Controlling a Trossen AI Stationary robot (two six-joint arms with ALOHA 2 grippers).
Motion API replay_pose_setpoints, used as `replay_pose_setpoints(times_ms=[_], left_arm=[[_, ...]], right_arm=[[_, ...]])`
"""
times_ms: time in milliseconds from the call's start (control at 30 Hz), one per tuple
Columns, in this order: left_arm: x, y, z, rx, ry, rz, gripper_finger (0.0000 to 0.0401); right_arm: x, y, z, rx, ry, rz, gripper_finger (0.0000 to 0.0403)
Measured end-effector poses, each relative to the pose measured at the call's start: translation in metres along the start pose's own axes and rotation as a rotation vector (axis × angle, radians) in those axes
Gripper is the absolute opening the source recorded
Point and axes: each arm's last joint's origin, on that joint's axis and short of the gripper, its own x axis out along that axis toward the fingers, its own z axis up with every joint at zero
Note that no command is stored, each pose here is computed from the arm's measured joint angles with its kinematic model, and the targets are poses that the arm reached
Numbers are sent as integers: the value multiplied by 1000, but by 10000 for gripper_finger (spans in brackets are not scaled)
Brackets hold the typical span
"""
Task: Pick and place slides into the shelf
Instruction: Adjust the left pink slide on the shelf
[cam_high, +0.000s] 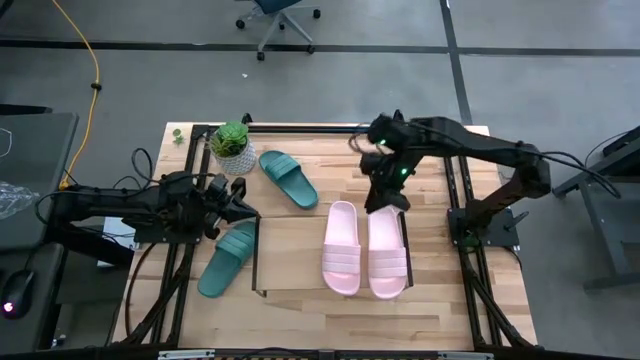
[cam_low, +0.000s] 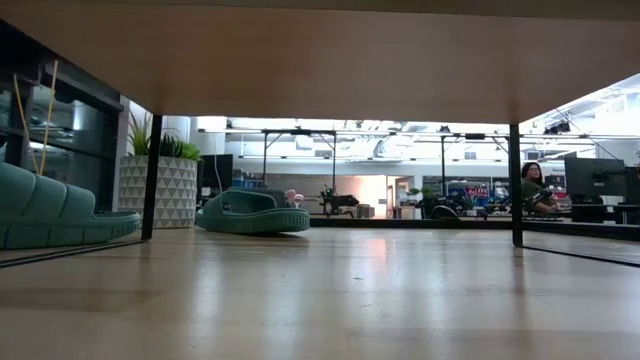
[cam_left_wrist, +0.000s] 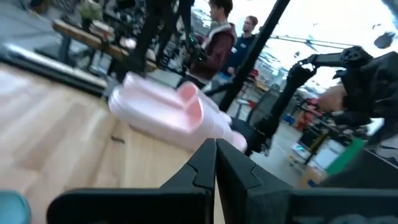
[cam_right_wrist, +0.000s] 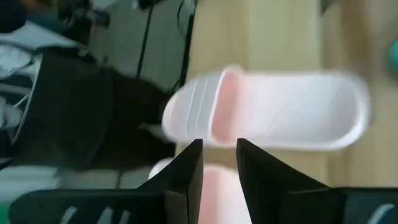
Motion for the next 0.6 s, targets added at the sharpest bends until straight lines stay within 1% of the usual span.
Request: replay_pose_setpoints(times_ms=[67,133,300,367,433,533,600], left_arm=[[4,-5,13,41,-6,14,1],[9,-9,27,76,22,38,1],[34,-17,60,103,216,102,0],[49,-18,71,122,303,94,0],[69,-18,81,149,378,62,0],[100,-18,88,187,485,37,0],[118,-16,89,198,570,36,0]], right_arm=[[-9,5,1,-23,-58,-31,87],[-16,10,0,-32,-93,-49,87],[-22,13,-5,-13,-88,-67,87],[-21,12,-6,0,-72,-72,87],[-20,11,-7,8,-61,-73,87],[-21,11,-8,5,-53,-79,87],[-23,12,-11,12,-45,-107,87]])
